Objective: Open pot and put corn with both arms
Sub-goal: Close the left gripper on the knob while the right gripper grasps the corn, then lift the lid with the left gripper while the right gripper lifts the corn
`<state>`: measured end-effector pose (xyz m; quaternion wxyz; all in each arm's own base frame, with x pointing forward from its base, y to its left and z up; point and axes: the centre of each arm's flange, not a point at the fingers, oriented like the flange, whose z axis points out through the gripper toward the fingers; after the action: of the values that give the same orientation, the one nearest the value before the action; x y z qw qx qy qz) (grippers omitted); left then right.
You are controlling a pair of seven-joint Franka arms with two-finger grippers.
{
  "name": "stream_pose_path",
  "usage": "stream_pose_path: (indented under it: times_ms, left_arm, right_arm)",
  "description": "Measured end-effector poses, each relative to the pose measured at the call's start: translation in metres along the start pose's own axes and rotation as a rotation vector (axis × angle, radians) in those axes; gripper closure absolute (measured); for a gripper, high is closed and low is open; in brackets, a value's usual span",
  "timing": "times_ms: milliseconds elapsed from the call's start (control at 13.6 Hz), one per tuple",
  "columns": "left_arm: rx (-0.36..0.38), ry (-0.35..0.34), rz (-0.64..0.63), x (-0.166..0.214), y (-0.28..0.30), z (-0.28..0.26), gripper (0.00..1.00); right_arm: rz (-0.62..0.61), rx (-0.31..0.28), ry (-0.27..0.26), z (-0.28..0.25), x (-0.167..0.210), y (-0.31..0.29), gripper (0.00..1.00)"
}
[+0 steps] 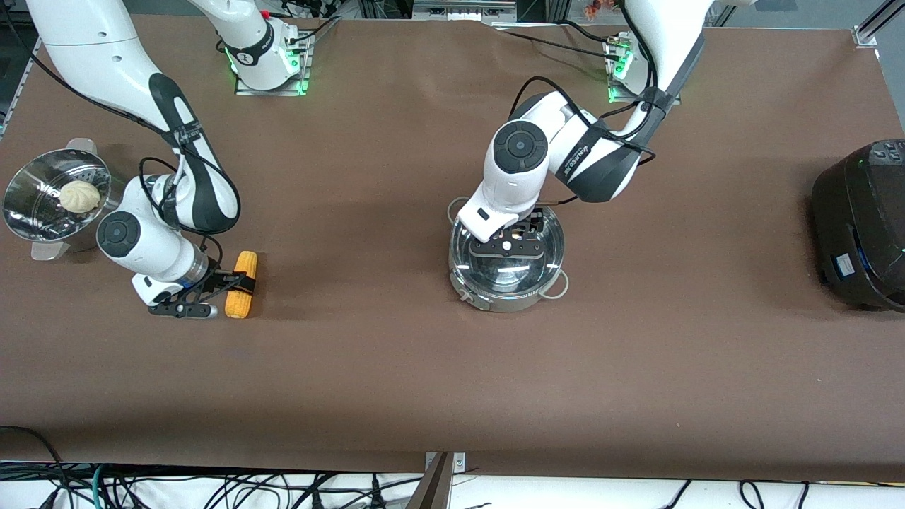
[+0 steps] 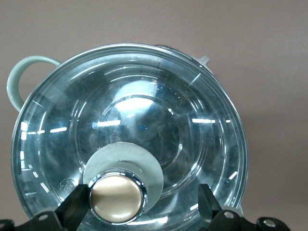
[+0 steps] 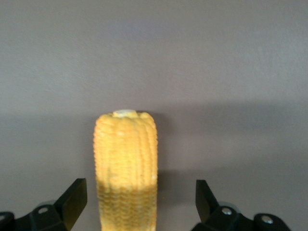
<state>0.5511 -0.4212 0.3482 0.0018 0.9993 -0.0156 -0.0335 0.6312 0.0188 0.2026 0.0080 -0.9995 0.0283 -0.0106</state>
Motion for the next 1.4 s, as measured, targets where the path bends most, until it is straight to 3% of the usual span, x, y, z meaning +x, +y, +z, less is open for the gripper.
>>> stream_pose_path:
  times_ms: [443, 516, 590, 811, 959, 1033, 1254, 1402]
  left_arm:
    - [0.007, -0.012, 0.012, 0.000, -0.003, 0.007, 0.01]
    - [0.007, -0.012, 0.015, 0.000, -0.003, 0.008, 0.04]
    - [0.008, -0.012, 0.030, 0.000, -0.003, 0.007, 0.14]
    - [0.007, -0.012, 0.065, 0.003, -0.008, 0.006, 0.21]
    - [0.013, -0.016, 0.069, 0.005, -0.013, 0.005, 0.40]
    - [0.015, -0.016, 0.071, 0.006, -0.015, 0.003, 0.49]
    - [0.015, -0.016, 0.072, 0.005, -0.014, 0.004, 0.49]
    - [0.015, -0.017, 0.072, 0.005, -0.014, 0.004, 0.49]
  right_arm:
    - [0.000, -0.001, -0.009, 0.013, -0.012, 0.001, 0.00]
    - [-0.001, -0.001, -0.010, 0.015, -0.013, 0.001, 0.00]
    - [-0.001, -0.001, -0.011, 0.017, -0.015, 0.000, 0.00]
    - [-0.007, 0.001, -0.013, 0.018, -0.016, -0.004, 0.00]
    - [-0.011, 0.001, -0.013, 0.018, -0.016, -0.006, 0.04]
    - [-0.013, 0.002, -0.013, 0.018, -0.016, -0.007, 0.16]
    - [-0.020, 0.003, -0.012, 0.017, -0.017, -0.011, 0.52]
    - [-0.022, 0.004, -0.011, 0.017, -0.016, -0.011, 0.56]
